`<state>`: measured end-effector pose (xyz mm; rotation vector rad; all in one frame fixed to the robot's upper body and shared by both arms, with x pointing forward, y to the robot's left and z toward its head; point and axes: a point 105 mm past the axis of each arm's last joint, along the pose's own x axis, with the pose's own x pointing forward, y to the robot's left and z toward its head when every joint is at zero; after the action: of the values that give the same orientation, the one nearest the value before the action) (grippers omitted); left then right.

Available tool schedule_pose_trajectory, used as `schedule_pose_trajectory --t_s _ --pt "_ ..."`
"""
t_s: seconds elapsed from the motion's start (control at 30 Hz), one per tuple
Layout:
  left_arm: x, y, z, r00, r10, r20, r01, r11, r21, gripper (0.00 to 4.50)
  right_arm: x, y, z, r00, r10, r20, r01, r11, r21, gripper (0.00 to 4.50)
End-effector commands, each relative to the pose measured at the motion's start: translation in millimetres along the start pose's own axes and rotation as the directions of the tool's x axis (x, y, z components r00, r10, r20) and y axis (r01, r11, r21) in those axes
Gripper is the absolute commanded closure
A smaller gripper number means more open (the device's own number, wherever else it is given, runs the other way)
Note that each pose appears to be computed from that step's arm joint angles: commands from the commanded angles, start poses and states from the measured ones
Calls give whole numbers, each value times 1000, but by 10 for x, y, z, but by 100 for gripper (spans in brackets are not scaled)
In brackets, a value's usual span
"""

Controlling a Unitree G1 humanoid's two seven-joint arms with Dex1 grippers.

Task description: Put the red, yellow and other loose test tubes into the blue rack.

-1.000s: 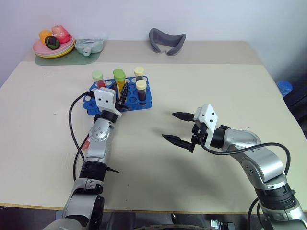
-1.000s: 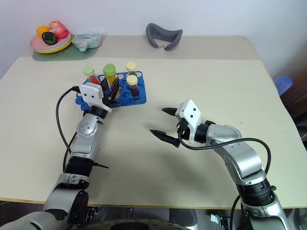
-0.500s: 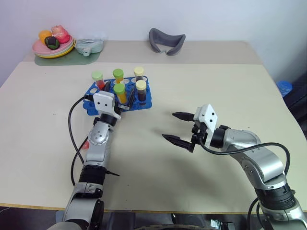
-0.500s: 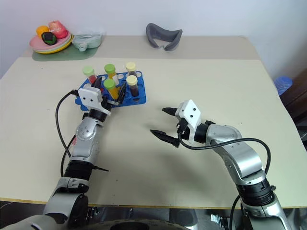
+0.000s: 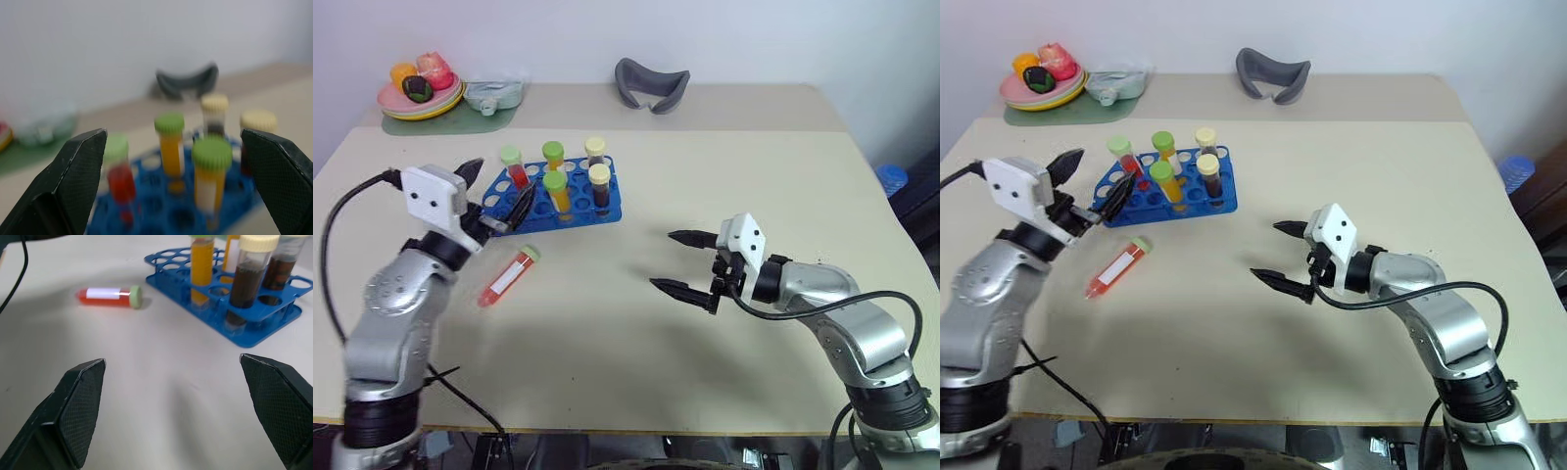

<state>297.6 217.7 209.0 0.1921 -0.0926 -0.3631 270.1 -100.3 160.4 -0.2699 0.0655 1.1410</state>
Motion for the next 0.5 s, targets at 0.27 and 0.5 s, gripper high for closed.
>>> schedule_pose_trajectory --t_s 0.27,0.5 --pt "-289 78 -336 754 -40 -656 45 999 -10 3 -89 21 37 995 87 -40 -90 994 -69 0" --pt "-107 25 -540 591 -66 -804 57 998 -40 3 -65 150 33 991 129 -46 -132 989 -70 0"
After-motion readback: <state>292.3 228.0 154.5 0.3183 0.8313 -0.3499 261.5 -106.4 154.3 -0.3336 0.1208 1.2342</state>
